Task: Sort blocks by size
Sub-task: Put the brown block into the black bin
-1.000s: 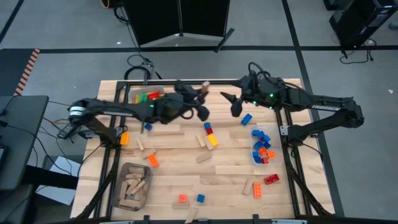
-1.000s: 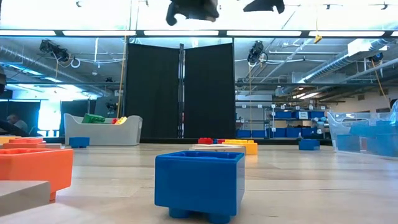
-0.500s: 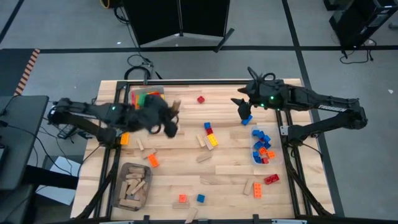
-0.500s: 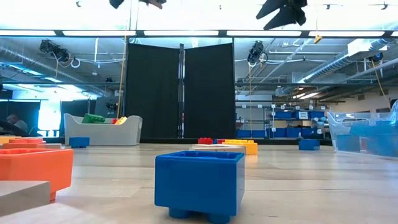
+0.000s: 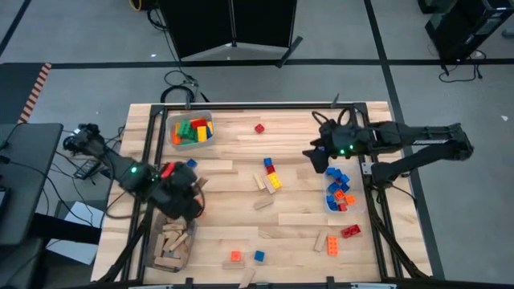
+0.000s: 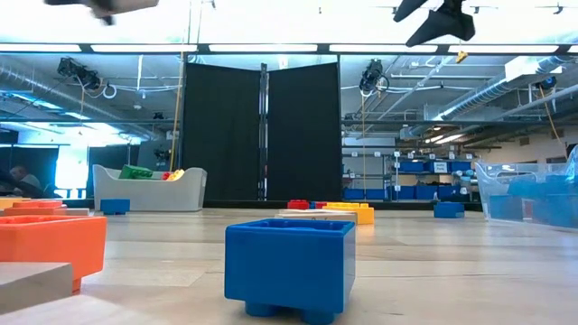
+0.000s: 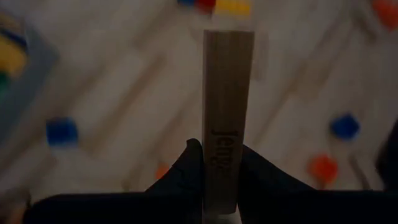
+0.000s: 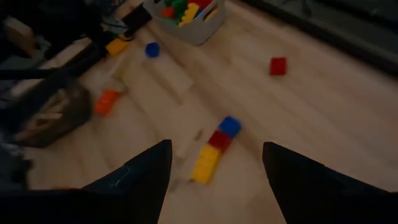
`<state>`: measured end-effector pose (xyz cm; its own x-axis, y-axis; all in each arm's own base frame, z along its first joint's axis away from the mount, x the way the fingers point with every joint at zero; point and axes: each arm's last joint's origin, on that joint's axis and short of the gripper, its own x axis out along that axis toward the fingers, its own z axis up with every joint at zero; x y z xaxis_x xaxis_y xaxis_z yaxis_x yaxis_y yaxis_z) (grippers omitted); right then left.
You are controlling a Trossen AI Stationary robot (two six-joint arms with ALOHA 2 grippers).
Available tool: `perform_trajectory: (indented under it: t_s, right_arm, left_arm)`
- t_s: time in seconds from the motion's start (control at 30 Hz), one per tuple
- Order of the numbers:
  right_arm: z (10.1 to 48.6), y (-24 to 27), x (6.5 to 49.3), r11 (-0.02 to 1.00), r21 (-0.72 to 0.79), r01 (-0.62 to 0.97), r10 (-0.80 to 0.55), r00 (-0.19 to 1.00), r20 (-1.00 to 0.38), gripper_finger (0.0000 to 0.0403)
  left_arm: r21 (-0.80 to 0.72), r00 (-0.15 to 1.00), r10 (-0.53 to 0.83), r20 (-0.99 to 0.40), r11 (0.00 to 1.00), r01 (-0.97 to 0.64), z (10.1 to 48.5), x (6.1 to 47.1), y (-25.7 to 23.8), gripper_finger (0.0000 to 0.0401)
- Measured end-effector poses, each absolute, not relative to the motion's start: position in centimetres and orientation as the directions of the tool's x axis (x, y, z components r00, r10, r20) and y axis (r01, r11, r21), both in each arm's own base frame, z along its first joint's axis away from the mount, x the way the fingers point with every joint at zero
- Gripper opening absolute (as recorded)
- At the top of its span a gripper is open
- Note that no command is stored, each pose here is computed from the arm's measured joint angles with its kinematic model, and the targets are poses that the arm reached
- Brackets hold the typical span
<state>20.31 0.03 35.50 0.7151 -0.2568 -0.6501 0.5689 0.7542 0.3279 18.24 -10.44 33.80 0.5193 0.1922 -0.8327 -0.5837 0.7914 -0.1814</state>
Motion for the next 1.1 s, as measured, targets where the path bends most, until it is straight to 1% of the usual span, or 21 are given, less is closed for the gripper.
perform_trajectory:
  t_s: [0.13,0.2,0.27,0.4,0.63,0.7,0.77,0.83,1.1]
  right_arm:
    - [35.5,1.6,20.2,0.731,0.384,0.564,-0.225,0.730,-0.645,0.0263]
    - [35.5,2.3,20.1,0.728,0.389,0.565,-0.229,0.735,-0.639,0.0263]
    - [35.4,3.0,19.9,0.725,0.391,0.568,-0.229,0.733,-0.640,0.0263]
    - [35.1,4.4,19.7,0.716,0.402,0.571,-0.210,0.725,-0.655,0.0260]
    - [34.2,6.1,20.4,0.717,0.382,0.583,-0.216,0.707,-0.674,0.0259]
    - [33.8,6.3,20.8,0.712,0.373,0.596,-0.224,0.695,-0.683,0.0259]
    - [33.4,6.6,21.3,0.716,0.356,0.600,-0.228,0.683,-0.694,0.0257]
    - [32.9,6.9,21.7,0.719,0.338,0.606,-0.231,0.668,-0.707,0.0256]
    - [31.5,8.0,22.9,0.716,0.308,0.627,-0.232,0.629,-0.742,0.0254]
  left_arm:
    - [-0.233,0.451,0.097,-0.887,0.749,-0.620,32.8,16.7,-12.2,0.0061]
    - [-0.244,0.418,0.053,-0.907,0.742,-0.624,32.1,15.8,-13.2,0.0061]
    - [-0.243,0.360,0.004,-0.933,0.731,-0.638,31.3,15.2,-14.2,0.0062]
    - [-0.186,0.233,-0.033,-0.972,0.714,-0.675,28.8,14.0,-16.5,0.0064]
    - [-0.169,0.136,-0.105,-0.985,0.718,-0.675,24.9,13.4,-19.2,0.0068]
    - [-0.155,0.117,-0.102,-0.988,0.702,-0.695,24.0,13.4,-19.6,0.0072]
    - [-0.171,0.124,-0.118,-0.985,0.693,-0.700,23.4,13.6,-20.0,0.0080]
    - [-0.201,0.141,-0.144,-0.980,0.694,-0.692,23.1,13.7,-20.4,0.0089]
    - [-0.203,0.148,-0.140,-0.979,0.708,-0.676,22.4,13.4,-21.2,0.0114]
